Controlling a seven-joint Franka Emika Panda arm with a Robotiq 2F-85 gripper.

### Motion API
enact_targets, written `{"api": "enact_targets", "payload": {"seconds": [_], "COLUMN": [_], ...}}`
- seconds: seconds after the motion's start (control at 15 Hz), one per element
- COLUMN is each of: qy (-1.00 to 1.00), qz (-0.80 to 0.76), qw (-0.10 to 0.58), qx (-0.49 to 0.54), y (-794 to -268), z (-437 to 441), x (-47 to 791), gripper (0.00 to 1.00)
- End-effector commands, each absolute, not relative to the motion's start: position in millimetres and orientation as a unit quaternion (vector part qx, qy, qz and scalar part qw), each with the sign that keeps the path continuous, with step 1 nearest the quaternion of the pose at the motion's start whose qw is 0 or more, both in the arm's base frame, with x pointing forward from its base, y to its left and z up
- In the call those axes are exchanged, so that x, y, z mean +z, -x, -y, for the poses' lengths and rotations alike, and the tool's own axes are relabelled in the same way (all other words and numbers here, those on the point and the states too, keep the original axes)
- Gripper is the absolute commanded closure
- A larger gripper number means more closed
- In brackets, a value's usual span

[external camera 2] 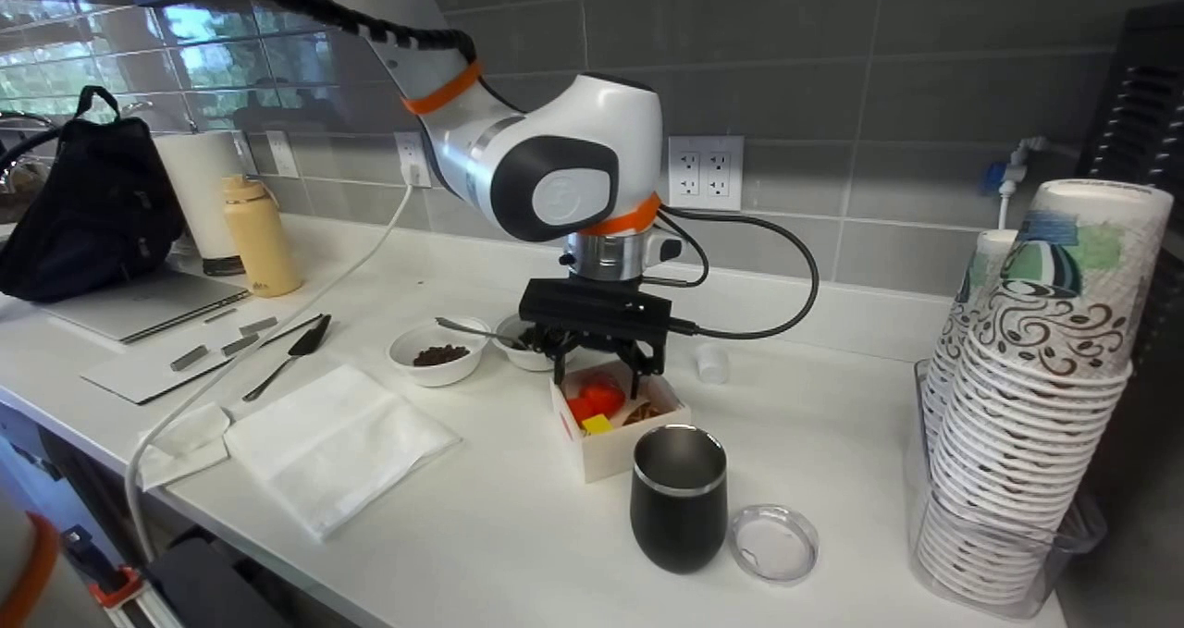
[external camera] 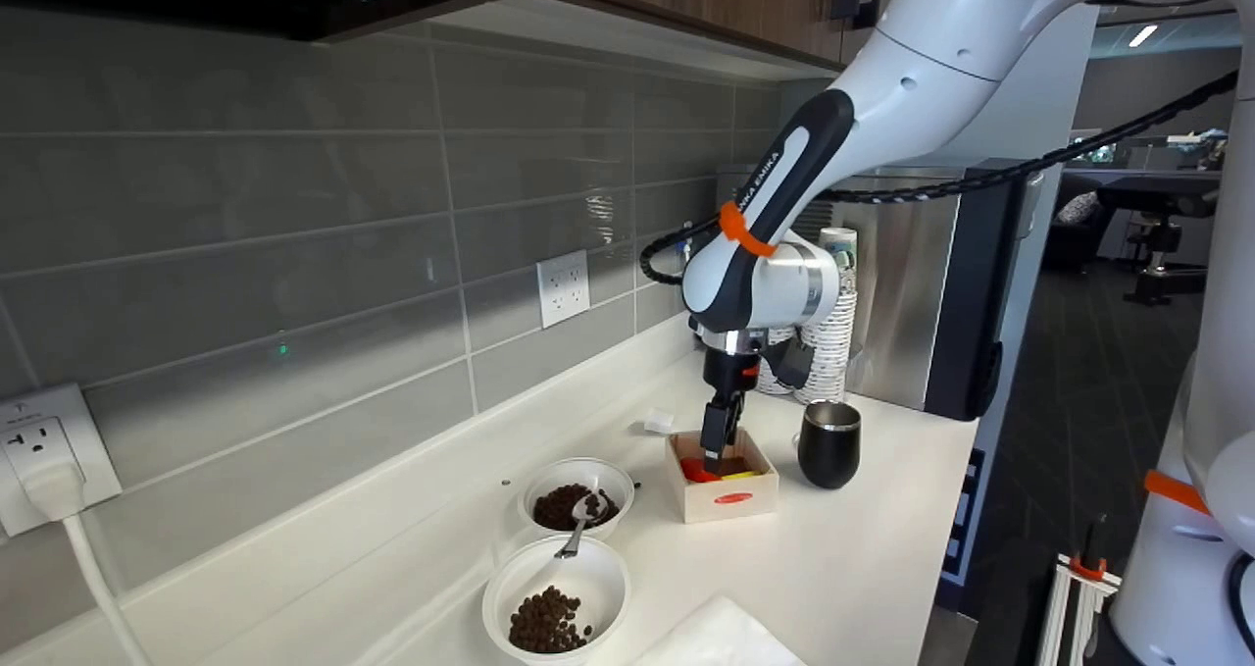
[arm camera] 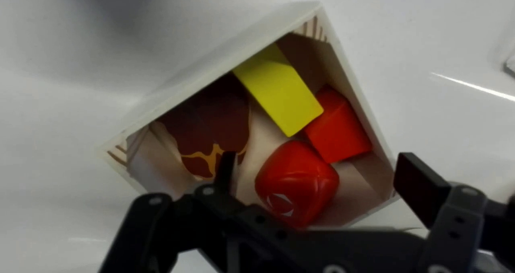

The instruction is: Pick up the red object from the box and put it on the table

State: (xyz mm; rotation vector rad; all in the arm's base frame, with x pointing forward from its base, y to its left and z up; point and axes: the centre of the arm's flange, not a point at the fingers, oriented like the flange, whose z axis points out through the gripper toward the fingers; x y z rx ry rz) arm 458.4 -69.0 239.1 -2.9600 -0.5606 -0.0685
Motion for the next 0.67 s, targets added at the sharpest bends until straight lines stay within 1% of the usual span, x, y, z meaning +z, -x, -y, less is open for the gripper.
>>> {"api": "enact_targets", "payload": {"seconds": [0.0, 0.53, 0.6], "qy": [0.98, 0.98, 0.98], "qz": [0.186, 0.186, 0.186], "qw": [0.065, 0.068, 0.066], "qx": [-0.032, -0.022, -0.022], "y": [-474, -489, -491], "z": [77, 76, 75], "x": [225, 205, 203], "gripper": [0.0, 0.0, 0.07]}}
